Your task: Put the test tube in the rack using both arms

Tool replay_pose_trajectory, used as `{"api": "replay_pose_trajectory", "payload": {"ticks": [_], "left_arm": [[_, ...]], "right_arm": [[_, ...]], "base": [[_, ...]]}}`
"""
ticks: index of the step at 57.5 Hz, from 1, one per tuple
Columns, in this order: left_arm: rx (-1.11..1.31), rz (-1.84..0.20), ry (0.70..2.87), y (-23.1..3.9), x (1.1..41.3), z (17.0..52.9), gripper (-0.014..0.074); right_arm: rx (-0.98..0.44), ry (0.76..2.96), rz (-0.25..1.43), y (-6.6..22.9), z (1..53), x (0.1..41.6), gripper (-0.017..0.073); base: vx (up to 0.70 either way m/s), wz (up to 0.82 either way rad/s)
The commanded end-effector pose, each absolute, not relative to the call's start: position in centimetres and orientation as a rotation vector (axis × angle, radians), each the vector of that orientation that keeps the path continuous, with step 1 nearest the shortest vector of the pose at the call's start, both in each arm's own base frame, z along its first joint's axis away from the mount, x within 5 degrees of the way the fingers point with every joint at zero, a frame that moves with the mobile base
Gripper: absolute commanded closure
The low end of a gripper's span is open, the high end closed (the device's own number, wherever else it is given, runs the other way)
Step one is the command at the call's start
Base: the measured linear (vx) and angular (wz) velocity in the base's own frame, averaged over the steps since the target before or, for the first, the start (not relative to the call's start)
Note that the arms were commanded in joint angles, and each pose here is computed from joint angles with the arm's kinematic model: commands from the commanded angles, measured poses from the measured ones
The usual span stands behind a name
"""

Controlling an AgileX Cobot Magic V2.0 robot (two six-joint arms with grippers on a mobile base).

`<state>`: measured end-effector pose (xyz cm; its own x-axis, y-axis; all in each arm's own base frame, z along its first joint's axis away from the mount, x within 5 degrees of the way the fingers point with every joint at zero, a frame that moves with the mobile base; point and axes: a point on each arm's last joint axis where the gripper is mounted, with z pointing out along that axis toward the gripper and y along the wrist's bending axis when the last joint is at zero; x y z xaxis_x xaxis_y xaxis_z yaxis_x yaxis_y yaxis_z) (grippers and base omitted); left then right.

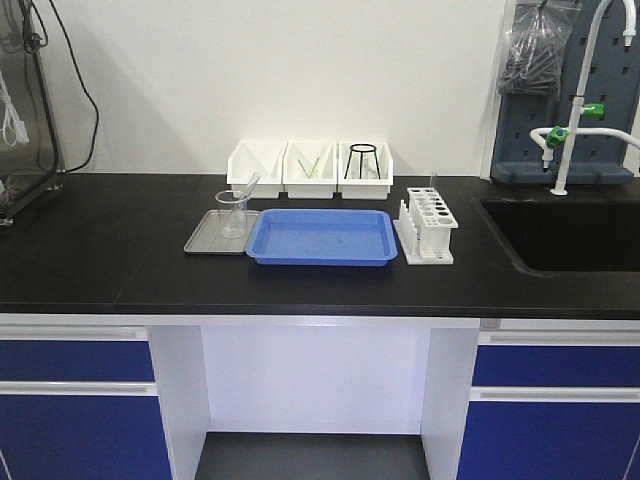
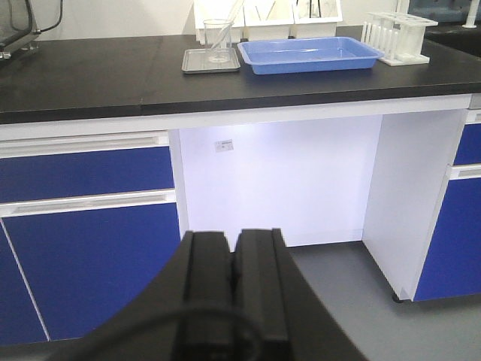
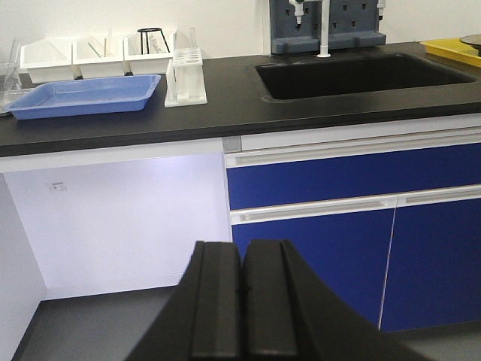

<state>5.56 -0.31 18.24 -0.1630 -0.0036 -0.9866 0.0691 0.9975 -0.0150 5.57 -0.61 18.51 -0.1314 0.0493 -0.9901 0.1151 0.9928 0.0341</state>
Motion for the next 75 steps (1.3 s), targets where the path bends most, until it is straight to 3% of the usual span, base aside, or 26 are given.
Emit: {"api": "replay_pose_trajectory", "payload": {"ticks": [1,75], "left_arm": [[0.043,-0.085,1.604,-0.38,5.42,20.09,0.0601],[0.043,-0.085,1.604,-0.38,5.42,20.09,0.0601]], "right_arm": [[0.112,1.634,-0.072,-0.65,18.65,5.64,0.0567],[0.112,1.63,-0.072,-0.65,18.69,5.64,0.0567]], "base": [[0.0,0.0],[0.05,0.0]]}}
